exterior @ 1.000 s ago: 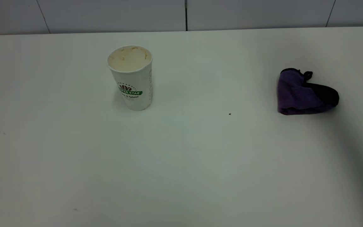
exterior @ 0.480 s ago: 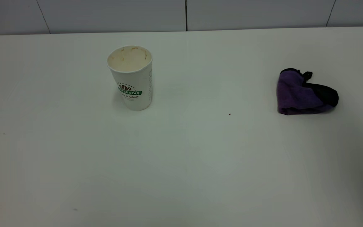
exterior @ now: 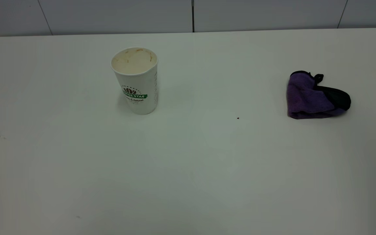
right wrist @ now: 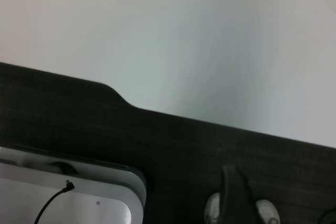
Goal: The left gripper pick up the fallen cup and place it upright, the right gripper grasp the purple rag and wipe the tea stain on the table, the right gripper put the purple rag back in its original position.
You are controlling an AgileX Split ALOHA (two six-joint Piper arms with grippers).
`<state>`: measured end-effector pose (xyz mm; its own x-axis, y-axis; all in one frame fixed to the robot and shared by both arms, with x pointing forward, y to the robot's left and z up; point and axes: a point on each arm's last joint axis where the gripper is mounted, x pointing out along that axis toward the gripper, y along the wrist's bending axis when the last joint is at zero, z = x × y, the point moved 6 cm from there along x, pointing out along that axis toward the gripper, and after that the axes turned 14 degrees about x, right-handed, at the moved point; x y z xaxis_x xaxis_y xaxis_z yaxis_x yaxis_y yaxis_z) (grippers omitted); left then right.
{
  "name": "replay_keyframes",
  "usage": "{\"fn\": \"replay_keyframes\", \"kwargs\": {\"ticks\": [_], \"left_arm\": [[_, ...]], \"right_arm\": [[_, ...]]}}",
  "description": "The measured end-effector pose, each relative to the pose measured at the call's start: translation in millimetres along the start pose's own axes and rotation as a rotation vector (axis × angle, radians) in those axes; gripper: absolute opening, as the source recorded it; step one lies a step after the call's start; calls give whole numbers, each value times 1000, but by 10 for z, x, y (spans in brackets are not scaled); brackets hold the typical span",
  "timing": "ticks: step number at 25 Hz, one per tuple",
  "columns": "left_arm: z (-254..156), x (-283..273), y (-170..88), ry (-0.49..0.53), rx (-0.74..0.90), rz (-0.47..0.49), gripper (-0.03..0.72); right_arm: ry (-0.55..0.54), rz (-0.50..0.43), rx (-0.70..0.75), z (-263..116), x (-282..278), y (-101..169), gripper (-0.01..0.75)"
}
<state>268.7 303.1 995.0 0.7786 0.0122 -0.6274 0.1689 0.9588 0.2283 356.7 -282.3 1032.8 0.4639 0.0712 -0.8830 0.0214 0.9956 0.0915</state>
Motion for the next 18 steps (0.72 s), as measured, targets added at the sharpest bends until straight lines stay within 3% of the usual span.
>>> {"fn": "replay_keyframes", "kwargs": {"ticks": [7, 12, 18], "left_arm": [[0, 0, 0, 0, 0, 0, 497], [0, 0, 0, 0, 0, 0, 497], [0, 0, 0, 0, 2, 0, 497]], "right_arm": [[-78, 14, 57, -505, 213, -89, 484], [-245, 53, 61, -527, 129, -83, 484], [-256, 56, 62, -561, 136, -89, 484]]}}
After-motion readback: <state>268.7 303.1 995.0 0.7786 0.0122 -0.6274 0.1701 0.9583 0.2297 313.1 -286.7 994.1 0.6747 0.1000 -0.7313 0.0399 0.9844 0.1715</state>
